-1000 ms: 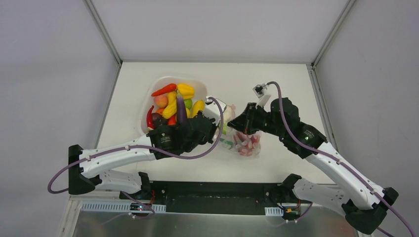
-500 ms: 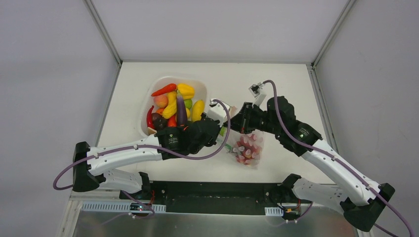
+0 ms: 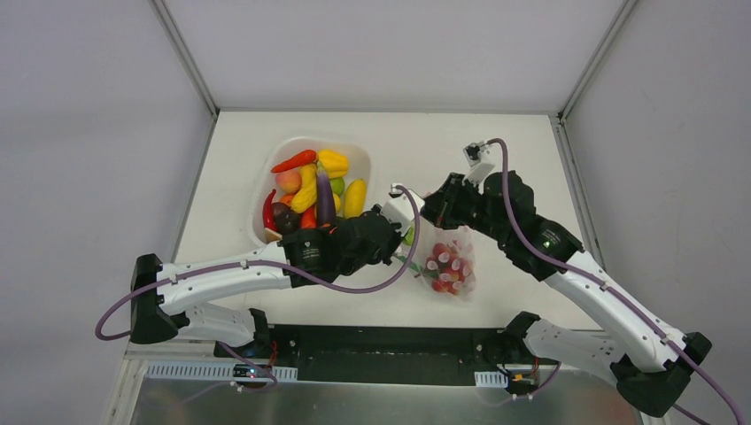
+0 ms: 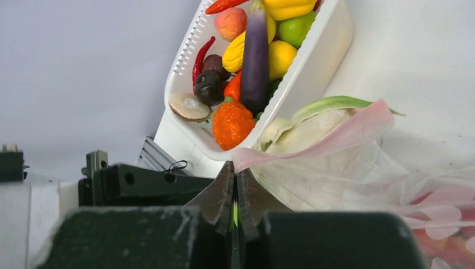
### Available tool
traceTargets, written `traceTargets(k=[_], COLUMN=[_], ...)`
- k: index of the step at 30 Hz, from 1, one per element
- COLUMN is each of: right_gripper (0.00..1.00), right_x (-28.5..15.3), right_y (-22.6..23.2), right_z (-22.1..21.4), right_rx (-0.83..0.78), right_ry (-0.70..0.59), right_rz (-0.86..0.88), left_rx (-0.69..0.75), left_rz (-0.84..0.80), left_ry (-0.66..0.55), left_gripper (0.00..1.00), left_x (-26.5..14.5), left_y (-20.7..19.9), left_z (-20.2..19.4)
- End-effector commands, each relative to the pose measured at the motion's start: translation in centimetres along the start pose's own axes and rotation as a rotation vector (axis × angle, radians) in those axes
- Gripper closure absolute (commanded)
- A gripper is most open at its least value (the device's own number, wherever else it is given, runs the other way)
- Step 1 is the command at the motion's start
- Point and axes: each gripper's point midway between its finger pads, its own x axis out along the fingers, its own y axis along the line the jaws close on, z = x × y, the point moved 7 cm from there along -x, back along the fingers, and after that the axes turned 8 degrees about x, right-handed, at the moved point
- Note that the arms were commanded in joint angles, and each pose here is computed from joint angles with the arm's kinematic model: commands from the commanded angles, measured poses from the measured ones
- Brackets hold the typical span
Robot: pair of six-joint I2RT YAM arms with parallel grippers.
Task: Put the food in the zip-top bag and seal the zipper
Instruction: Adjust the zipper food storage bag at the center of the board.
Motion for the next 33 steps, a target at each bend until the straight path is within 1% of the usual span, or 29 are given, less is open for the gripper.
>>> traceTargets(k=[1,3,5,7,10,13,15,16,20,22,24,26,29,33], right_gripper=[0.99,0.99,0.99,0.99,0.99,0.99,0.99,0.99,0.99,0.99,0.99,0.99,0.99,0.99], right_x=[-0.7,-0.7,-0.9,-1.2,-2.3,-3.8,-4.2,-3.9,-3.2,-3.1,-3.1,-2.8,-2.0,-0.9], right_y=[3.9,4.7,5.7,6.2,6.4,6.4,6.0,5.5,3.7,3.4,3.3,3.4,3.6,4.2], right_z=[4.4,3.9,2.6,1.6,0.4,-0.5,-0.6,-0.4,0.4,0.4,0.1,-0.1,0.1,1.4], right_rx=[-0.092,-0.149,-0.208,-0.241,-0.295,-0.356,-0.379,-0.369,-0.323,-0.290,-0.271,-0.268,-0.273,-0.311], right_ry=[-0.145,-0.058,0.078,0.186,0.269,0.319,0.299,0.252,0.094,0.046,0.033,0.044,0.078,0.052], right_rz=[0.101,0.178,0.289,0.369,0.473,0.567,0.558,0.500,0.359,0.356,0.384,0.402,0.394,0.367], left_rx=[0.079,0.086,0.082,0.068,0.051,0.052,0.039,0.011,-0.196,-0.266,-0.329,-0.371,-0.404,-0.438], left_rz=[-0.189,-0.230,-0.257,-0.270,-0.279,-0.310,-0.314,-0.289,-0.046,0.063,0.138,0.153,0.160,0.218], left_ry=[0.040,0.045,0.028,-0.019,-0.099,-0.143,-0.165,-0.182,-0.219,-0.229,-0.250,-0.269,-0.281,-0.279], left_gripper=[1.00,1.00,1.00,1.00,1.00,1.00,1.00,1.00,1.00,1.00,1.00,1.00,1.00,1.00], left_x=[-0.8,-1.0,-1.4,-1.8,-2.4,-3.1,-3.6,-3.9,-4.4,-4.5,-4.8,-4.9,-5.2,-5.7], left_y=[-1.8,-2.1,-2.2,-2.1,-1.7,-1.4,-0.9,-0.5,2.5,3.7,4.6,4.8,5.0,5.7], left_z=[-1.2,-1.2,-0.8,0.0,0.9,1.3,1.8,2.2,1.8,1.0,0.2,-0.2,-0.6,-1.2])
